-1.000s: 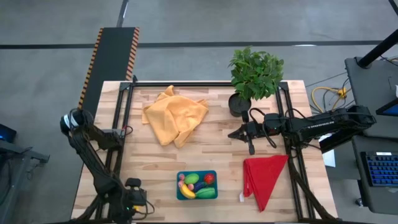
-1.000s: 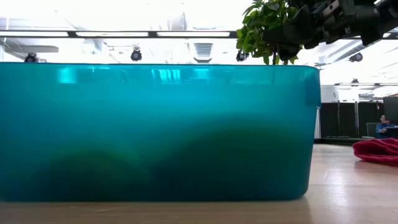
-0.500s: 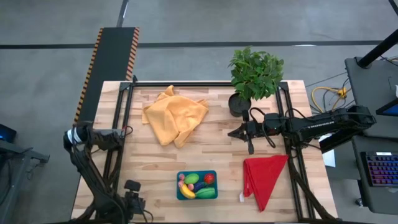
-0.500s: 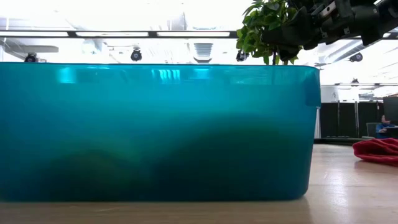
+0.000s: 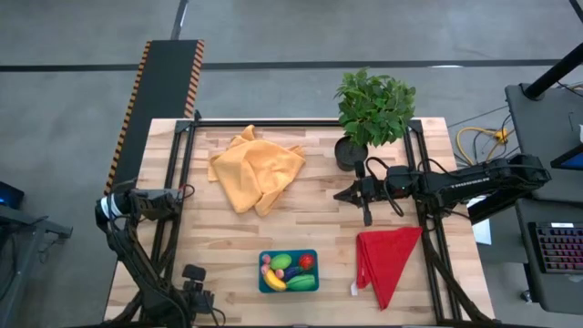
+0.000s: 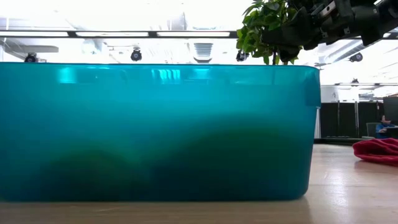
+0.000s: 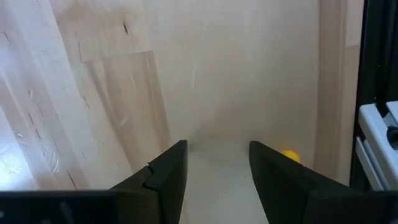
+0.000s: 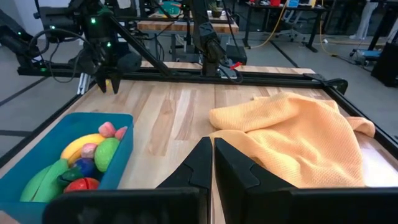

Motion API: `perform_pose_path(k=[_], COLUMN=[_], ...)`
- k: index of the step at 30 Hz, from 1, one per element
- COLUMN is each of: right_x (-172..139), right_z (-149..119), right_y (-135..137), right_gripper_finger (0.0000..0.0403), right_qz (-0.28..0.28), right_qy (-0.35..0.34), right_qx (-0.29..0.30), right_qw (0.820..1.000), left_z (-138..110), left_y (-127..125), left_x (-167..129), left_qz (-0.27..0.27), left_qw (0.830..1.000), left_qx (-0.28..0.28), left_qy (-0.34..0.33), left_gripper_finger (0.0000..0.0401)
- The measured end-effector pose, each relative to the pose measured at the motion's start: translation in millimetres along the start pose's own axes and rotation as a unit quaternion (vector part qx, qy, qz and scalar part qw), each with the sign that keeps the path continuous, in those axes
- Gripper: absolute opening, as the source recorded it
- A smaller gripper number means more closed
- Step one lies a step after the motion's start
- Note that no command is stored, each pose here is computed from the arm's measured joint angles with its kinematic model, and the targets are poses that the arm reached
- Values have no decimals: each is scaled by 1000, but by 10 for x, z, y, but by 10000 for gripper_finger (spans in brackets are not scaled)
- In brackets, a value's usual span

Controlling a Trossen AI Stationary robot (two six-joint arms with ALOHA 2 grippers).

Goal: Pick and placing Produce into tupperware
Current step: Put the yellow corn into the blue bin

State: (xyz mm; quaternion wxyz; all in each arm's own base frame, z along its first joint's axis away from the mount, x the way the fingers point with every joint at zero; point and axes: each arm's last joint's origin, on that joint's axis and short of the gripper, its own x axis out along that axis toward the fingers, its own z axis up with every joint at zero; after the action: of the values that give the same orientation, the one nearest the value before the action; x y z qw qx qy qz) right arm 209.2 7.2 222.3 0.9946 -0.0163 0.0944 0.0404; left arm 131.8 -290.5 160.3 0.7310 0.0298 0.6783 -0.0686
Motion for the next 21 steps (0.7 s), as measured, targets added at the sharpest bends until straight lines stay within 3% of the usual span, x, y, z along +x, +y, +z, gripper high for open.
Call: perform_pose_path(k=[8,14,21], right_x=[0,0,0], right_z=[-1,-1,0], right_y=[-1,-5,-10], right_gripper_finger=[9,9,9], right_qz=[-1,-2,-12], right_qy=[0,0,0], right_qx=[0,0,-2], right_qw=[1000,1000,1000], left_z=[-15,-10,24], left_y=[22,-16,-82], left_x=[-34,-203,-297], left_qz=[5,-27,-51], left_qw=[1000,992,978], left_qx=[-15,-118,-197], left_qy=[15,39,42], left_gripper_finger=[156,156,156])
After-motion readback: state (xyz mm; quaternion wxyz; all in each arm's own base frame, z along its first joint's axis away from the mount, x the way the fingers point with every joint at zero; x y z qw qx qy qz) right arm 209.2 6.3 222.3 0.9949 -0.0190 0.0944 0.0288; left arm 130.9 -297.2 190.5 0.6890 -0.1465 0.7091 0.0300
